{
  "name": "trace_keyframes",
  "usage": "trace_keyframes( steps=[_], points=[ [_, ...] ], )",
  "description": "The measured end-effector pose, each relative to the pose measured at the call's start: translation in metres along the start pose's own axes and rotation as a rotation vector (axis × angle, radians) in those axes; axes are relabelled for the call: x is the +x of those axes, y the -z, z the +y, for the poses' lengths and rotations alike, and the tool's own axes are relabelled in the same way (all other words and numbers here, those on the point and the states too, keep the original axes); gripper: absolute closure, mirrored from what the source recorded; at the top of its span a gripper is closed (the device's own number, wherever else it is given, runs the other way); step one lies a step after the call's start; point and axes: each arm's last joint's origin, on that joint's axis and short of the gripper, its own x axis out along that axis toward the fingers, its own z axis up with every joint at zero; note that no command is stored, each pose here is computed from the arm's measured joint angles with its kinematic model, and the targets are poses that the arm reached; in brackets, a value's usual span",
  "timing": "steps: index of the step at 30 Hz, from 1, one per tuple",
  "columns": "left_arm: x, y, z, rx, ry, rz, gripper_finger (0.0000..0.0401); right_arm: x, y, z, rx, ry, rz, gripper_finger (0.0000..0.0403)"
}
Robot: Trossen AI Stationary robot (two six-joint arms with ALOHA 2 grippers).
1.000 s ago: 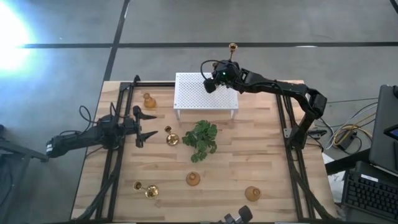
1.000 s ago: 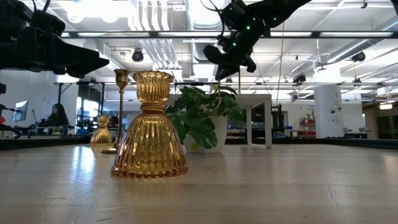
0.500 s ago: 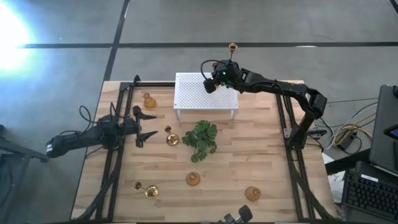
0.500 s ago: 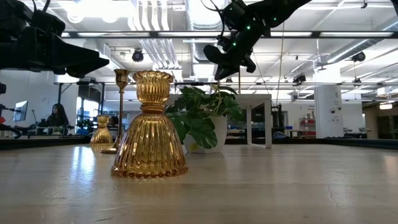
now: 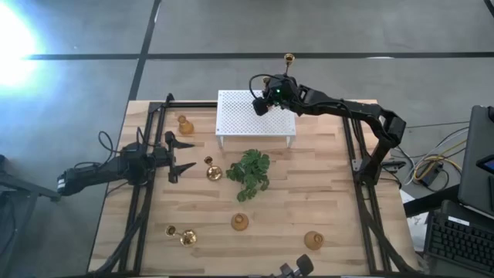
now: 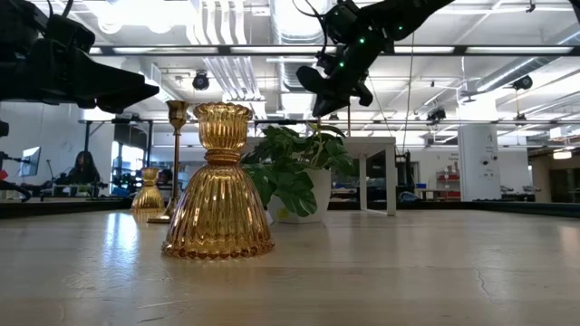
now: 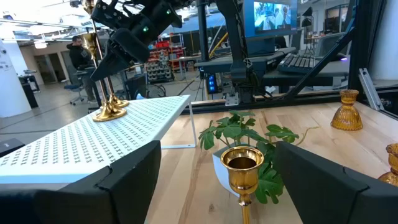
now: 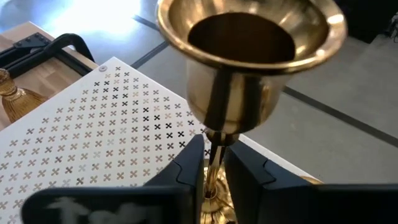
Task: Pick & Place candle stick holders
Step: Put the small gold candle holder on the shelf, then put the yellow glass candle holder on the shelf
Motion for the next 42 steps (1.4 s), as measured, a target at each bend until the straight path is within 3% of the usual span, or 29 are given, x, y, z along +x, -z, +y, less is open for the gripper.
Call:
trace_keyframes(
  steps=[8,23,42],
  points=[
    [0.0,0.0,0.0,0.0,0.0,0.0,0.0082,0.0,-0.0006,0.0001,-0.01,0.0,-0.006,0.0299],
    [0.0,0.0,0.0,0.0,0.0,0.0,0.0082,0.0,-0.0006,0.0001,-0.017,0.001,-0.006,0.0171],
    [0.0,0.0,0.0,0.0,0.0,0.0,0.0082,-0.0043,0.0041,-0.0016,-0.05,0.011,0.053,0.0108]
  ],
)
